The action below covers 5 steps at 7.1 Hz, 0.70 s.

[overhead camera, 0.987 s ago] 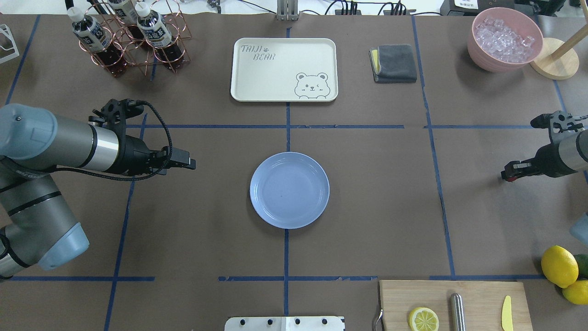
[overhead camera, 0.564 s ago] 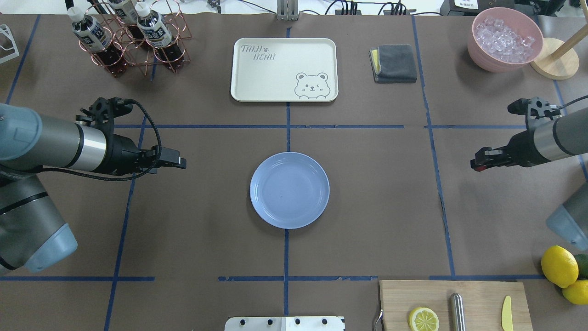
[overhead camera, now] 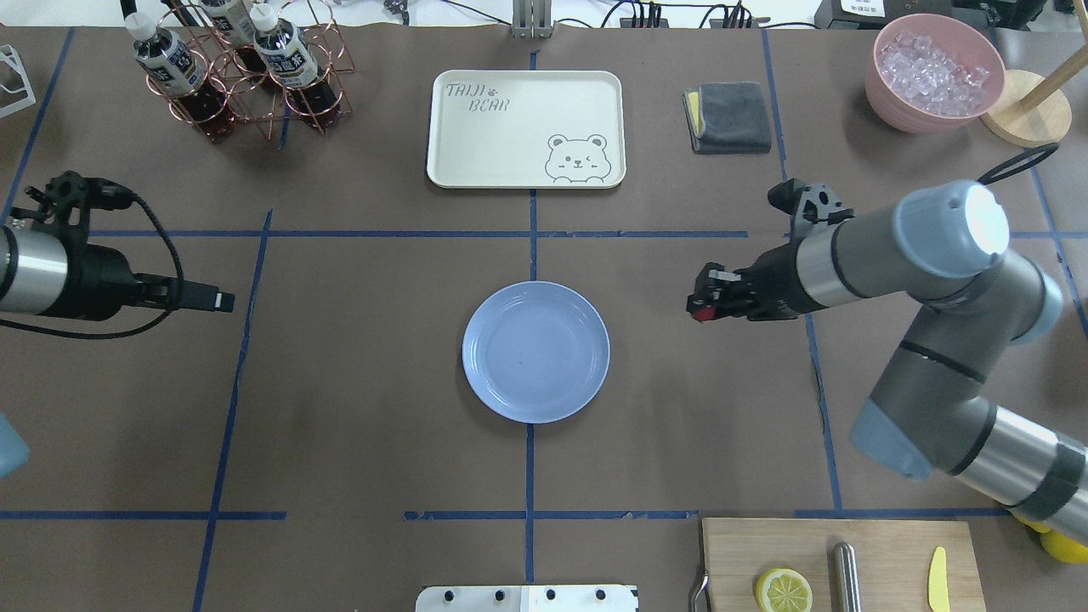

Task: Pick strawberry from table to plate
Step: 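Carry the red strawberry with the right gripper over the plate, then lower the strawberry onto the plate and open the right gripper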

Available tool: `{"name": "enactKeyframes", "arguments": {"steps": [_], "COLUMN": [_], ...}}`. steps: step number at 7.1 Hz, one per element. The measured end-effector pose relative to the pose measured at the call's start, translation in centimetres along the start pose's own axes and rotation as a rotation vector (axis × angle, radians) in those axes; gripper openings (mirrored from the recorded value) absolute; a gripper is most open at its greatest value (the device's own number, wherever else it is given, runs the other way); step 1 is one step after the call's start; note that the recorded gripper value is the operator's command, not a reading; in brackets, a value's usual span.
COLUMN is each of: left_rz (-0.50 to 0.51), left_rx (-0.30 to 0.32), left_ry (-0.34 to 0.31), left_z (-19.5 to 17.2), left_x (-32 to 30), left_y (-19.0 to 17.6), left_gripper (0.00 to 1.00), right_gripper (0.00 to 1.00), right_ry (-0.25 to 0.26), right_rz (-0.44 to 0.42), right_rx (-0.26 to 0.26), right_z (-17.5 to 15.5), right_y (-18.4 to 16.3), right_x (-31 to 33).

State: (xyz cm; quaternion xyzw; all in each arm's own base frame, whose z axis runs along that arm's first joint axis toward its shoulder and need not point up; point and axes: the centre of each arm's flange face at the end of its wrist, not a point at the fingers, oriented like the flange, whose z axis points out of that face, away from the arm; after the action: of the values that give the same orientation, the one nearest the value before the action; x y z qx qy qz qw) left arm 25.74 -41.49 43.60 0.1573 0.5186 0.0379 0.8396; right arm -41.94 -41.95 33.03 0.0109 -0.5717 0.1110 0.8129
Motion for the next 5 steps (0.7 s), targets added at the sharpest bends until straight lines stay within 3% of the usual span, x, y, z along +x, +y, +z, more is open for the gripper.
{"name": "enactKeyframes", "arguments": {"steps": [1, 3, 5], "left_rz": [0.054, 0.159, 0.186], "left_rx": [-0.009, -0.015, -0.020], "left_ry": [-0.017, -0.053, -0.062], "left_z": [-1.9, -5.7, -6.6], "left_x": [-3.5, -10.0, -12.1], "left_y": [0.8, 2.5, 3.0], "left_gripper": [0.92, 0.95, 0.95], "right_gripper": [0.00, 0.00, 0.00], "right_ry": [-0.002, 0.049, 0.124], "right_rz": [0.025, 0.057, 0.066], "right_rx": [0.012, 0.058, 0.098], "right_z": [2.3, 6.6, 10.9], "right_y": [2.8, 8.6, 10.2], "right_x": [-4.7, -13.8, -17.5]}}
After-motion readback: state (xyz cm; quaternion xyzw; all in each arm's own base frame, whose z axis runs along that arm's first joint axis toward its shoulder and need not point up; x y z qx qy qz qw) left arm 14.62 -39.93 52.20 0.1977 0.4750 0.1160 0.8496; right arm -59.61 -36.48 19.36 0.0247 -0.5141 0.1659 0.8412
